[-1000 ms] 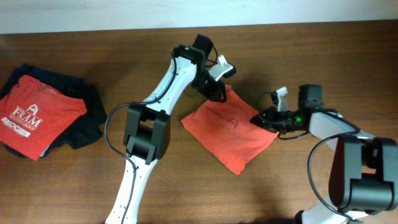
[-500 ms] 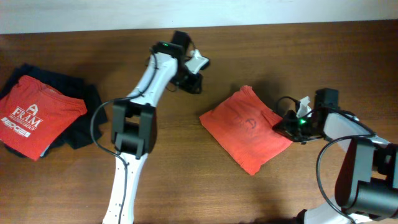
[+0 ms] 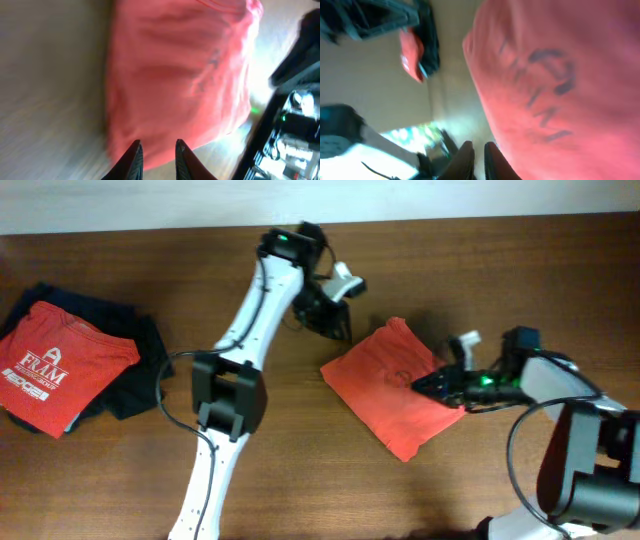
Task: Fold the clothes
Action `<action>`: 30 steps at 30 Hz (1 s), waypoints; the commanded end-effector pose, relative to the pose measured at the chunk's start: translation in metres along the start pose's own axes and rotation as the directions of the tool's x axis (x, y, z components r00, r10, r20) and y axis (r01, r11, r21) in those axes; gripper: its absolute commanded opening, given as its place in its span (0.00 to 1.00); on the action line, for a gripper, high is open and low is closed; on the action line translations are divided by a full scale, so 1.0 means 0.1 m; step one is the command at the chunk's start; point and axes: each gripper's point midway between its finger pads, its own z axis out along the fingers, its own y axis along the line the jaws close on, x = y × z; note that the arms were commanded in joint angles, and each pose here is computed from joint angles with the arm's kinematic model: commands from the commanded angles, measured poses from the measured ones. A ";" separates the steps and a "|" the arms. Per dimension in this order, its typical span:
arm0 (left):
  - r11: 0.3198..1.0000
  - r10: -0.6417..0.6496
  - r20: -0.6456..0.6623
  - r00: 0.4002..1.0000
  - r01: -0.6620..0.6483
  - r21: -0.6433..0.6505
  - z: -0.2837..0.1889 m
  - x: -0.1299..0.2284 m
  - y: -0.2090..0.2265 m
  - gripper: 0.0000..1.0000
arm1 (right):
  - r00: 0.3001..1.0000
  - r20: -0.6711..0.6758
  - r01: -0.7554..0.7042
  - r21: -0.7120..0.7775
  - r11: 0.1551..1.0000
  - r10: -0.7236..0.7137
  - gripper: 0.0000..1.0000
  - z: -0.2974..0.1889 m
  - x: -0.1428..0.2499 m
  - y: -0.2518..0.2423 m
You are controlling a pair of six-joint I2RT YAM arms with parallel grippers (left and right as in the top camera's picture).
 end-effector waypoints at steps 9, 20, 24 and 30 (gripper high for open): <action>0.999 0.050 -0.204 0.978 -0.051 -0.003 0.86 0.53 0.19 0.21 | 0.981 -0.184 0.040 0.526 0.850 0.068 0.12 0.30 0.37 -0.61; 0.985 -0.127 -0.211 0.969 0.098 -0.143 0.68 0.72 0.74 0.15 | 0.937 0.001 -0.140 0.916 0.375 0.349 0.09 -0.50 0.74 -1.18; 0.979 -0.176 -0.211 0.961 0.148 -0.141 0.41 0.76 0.75 0.16 | 0.928 0.054 -0.203 0.902 0.382 0.368 0.06 -0.59 0.67 -1.20; 0.978 -0.179 -0.191 0.965 0.152 -0.146 -0.04 0.66 0.51 0.17 | 0.980 -0.165 -0.023 0.476 0.879 0.115 0.09 -0.11 0.29 -0.48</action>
